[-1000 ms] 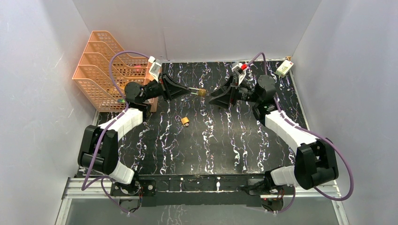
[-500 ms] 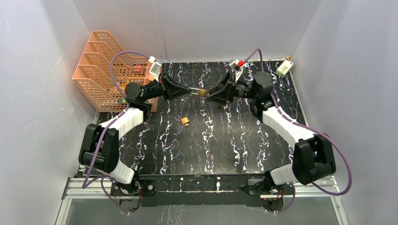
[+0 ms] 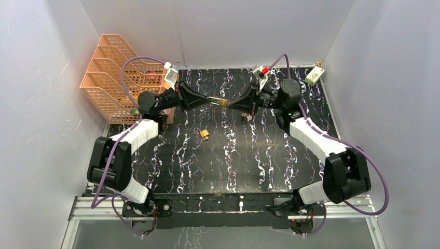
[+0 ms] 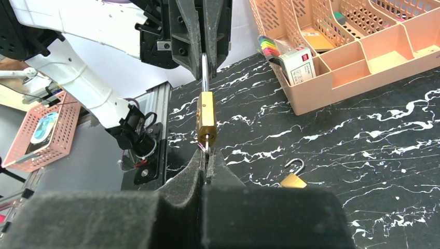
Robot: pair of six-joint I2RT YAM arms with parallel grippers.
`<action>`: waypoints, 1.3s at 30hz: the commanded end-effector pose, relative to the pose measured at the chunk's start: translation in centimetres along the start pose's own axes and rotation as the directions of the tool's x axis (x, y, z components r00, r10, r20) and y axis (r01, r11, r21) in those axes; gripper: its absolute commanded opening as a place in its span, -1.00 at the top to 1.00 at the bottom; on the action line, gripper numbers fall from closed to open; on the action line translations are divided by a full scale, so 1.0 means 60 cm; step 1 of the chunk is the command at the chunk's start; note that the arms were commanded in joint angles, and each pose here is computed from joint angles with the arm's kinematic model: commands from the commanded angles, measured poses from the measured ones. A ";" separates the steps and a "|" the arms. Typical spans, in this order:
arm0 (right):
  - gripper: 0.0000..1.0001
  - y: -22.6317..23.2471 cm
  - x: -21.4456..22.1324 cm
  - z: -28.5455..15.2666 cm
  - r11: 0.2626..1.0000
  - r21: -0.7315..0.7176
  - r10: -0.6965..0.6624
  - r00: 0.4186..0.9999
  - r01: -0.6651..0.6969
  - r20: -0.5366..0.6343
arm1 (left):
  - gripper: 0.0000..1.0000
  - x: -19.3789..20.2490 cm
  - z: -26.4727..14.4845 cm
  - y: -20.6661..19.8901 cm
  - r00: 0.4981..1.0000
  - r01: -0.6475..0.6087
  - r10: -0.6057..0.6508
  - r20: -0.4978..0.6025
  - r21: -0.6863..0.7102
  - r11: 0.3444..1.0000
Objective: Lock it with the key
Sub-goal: Lock the lock, then place the key at the center of the board.
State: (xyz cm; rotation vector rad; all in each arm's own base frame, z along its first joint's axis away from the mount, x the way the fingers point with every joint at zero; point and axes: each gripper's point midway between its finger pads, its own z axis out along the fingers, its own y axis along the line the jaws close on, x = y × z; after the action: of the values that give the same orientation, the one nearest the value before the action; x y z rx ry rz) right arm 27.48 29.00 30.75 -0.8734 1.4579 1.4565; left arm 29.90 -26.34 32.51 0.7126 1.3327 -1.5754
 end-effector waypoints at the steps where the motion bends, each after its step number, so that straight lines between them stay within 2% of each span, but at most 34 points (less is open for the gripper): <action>1: 1.00 0.016 -0.037 0.002 0.995 -0.011 -0.097 0.995 0.097 0.037 | 1.00 -0.031 0.006 -0.017 0.994 -0.101 0.099 0.036 0.032 0.994; 10: 1.00 0.012 -0.034 -0.013 0.994 0.021 -0.112 0.993 0.111 0.030 | 1.00 -0.032 0.002 -0.024 0.993 -0.112 0.111 0.039 0.032 0.993; 23: 1.00 0.001 -0.026 -0.086 0.989 0.111 -0.099 0.994 0.093 0.052 | 1.00 -0.037 -0.008 -0.032 0.991 -0.130 0.129 0.045 0.023 0.991; 30: 1.00 -0.012 0.013 -0.092 0.990 0.136 -0.024 1.000 0.022 0.018 | 1.00 -0.027 -0.007 -0.010 0.994 -0.108 0.108 0.000 -0.006 0.994; 32: 1.00 -0.017 0.036 -0.091 0.987 0.159 0.006 1.000 -0.008 0.009 | 1.00 -0.014 -0.011 0.013 0.995 -0.093 0.091 -0.030 -0.080 0.992; 34: 1.00 -0.026 0.062 -0.080 0.976 0.218 0.019 1.000 -0.016 -0.009 | 1.00 0.009 -0.014 0.056 0.991 -0.111 0.090 -0.100 -0.227 0.967; 37: 1.00 -0.049 0.104 -0.069 0.937 0.348 0.048 0.997 -0.023 -0.064 | 1.00 0.048 -0.007 0.114 0.947 -0.256 0.134 -0.292 -0.432 0.865; 39: 1.00 -0.070 0.128 -0.070 0.898 0.439 0.075 0.994 -0.032 -0.082 | 1.00 0.055 -0.008 0.137 0.937 -0.271 0.109 -0.332 -0.493 0.827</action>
State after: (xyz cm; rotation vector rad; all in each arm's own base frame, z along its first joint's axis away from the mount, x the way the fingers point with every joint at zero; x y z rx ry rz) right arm 26.70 25.55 23.99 -0.7059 1.7065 1.2874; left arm 34.29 -27.41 28.78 0.6439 1.5835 -1.2598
